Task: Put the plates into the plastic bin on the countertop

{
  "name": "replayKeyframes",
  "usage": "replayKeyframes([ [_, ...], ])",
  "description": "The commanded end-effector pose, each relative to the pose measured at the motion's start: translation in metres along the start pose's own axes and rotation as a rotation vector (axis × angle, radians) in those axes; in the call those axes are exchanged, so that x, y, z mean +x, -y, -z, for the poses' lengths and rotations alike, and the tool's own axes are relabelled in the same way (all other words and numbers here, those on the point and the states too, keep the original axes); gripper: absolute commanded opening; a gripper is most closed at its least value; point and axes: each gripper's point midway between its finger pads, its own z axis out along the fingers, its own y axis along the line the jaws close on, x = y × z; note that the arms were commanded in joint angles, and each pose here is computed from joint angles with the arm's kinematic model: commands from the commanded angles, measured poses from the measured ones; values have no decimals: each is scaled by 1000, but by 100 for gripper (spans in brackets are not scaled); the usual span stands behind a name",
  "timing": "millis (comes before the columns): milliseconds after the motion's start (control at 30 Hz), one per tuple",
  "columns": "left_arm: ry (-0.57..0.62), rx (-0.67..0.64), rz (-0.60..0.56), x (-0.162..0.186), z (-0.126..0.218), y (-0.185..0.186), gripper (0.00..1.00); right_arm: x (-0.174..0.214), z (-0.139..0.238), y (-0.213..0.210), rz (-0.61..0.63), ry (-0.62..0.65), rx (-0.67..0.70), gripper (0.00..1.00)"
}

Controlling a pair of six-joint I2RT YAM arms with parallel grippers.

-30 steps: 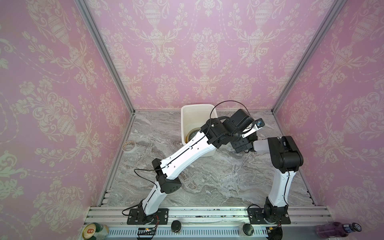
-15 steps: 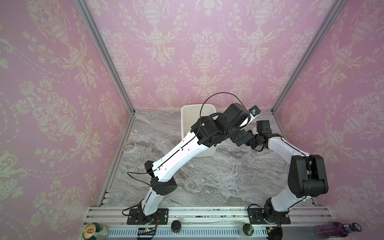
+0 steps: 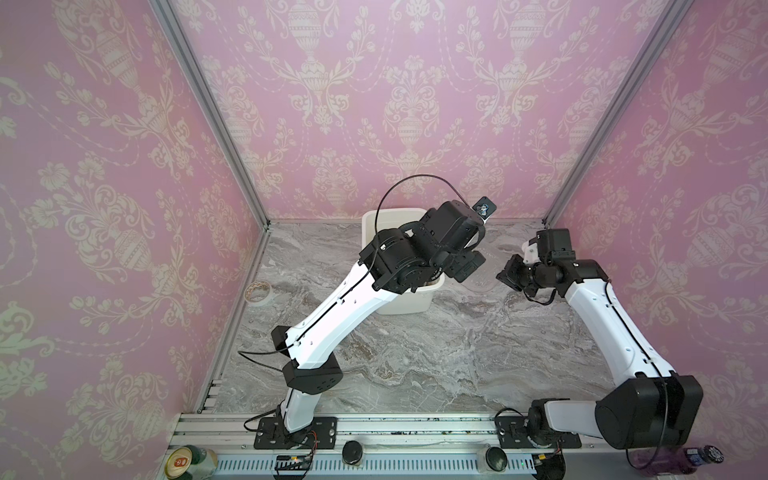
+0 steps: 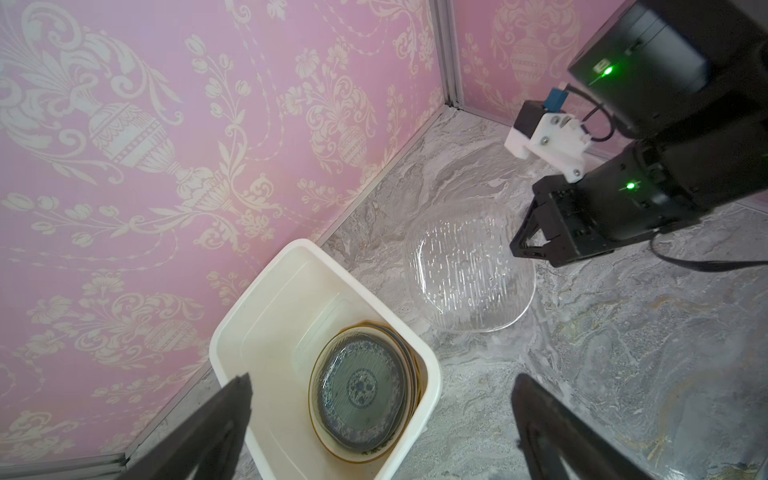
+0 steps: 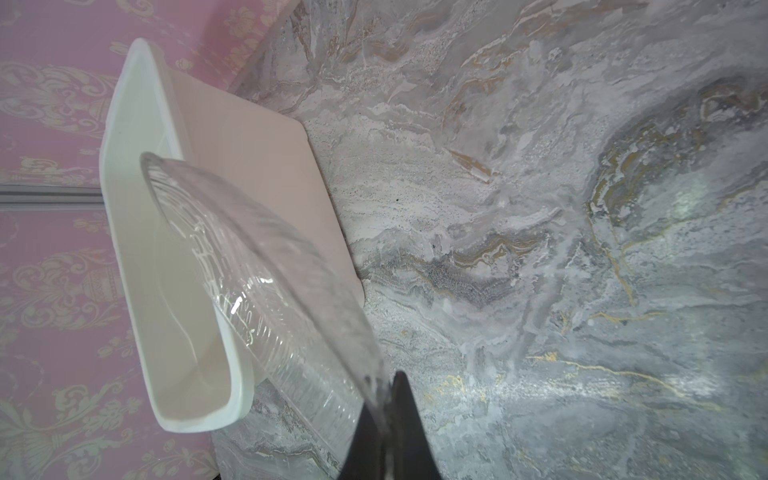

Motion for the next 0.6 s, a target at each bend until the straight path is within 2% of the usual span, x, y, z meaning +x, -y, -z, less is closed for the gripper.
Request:
replayKeyframes([
  [0, -21, -28, 125, 10, 11, -26, 99, 10, 24, -4, 66, -27, 18, 0],
  [300, -90, -8, 440, 49, 1, -67, 99, 12, 58, -32, 162, -40, -28, 0],
  [467, -54, -28, 499, 66, 6, -89, 99, 15, 64, -57, 248, -82, -54, 0],
  [567, -35, -30, 600, 82, 12, -107, 99, 16, 64, -80, 314, -112, -76, 0],
])
